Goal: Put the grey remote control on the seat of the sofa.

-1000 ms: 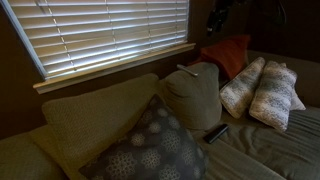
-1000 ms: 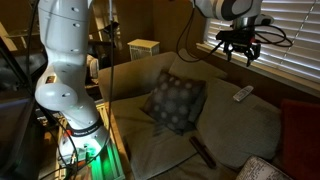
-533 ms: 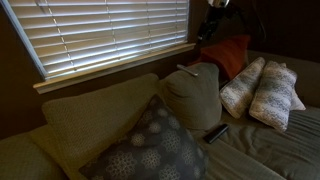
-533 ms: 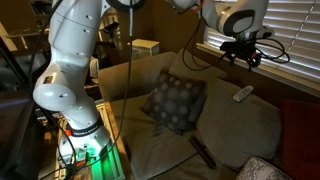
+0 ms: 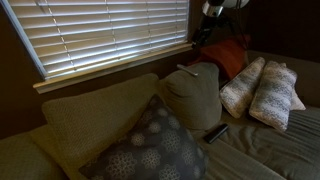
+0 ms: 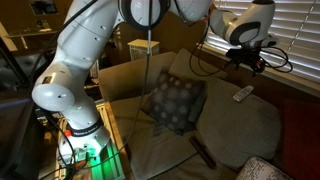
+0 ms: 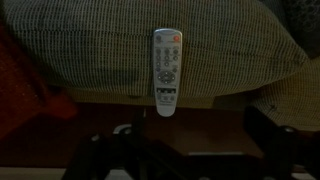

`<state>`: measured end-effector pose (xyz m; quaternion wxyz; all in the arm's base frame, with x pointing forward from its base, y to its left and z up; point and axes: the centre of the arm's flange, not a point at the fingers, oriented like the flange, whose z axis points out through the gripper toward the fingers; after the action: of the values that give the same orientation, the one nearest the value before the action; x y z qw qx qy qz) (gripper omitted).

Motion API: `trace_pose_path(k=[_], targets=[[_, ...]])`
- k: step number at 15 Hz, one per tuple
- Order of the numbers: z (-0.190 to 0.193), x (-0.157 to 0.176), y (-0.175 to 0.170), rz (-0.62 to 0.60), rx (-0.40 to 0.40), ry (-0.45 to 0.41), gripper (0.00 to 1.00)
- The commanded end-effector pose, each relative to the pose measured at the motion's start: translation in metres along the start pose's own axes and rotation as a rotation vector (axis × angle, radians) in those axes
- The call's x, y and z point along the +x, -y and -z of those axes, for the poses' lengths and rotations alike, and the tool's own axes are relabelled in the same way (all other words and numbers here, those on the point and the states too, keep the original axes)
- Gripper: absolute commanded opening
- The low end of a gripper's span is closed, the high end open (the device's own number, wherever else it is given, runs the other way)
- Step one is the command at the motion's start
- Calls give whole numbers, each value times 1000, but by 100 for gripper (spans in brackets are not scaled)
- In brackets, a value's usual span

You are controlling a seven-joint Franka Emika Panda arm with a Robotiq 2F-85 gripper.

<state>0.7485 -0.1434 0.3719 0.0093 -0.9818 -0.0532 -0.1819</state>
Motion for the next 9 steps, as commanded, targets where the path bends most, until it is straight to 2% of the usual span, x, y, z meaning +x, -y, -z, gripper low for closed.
trace_pose_path(k=[1,9], targets=[[-25,28,-10,-23,-2,-20,100],[-83,29,-19,-56,-24,49,100]])
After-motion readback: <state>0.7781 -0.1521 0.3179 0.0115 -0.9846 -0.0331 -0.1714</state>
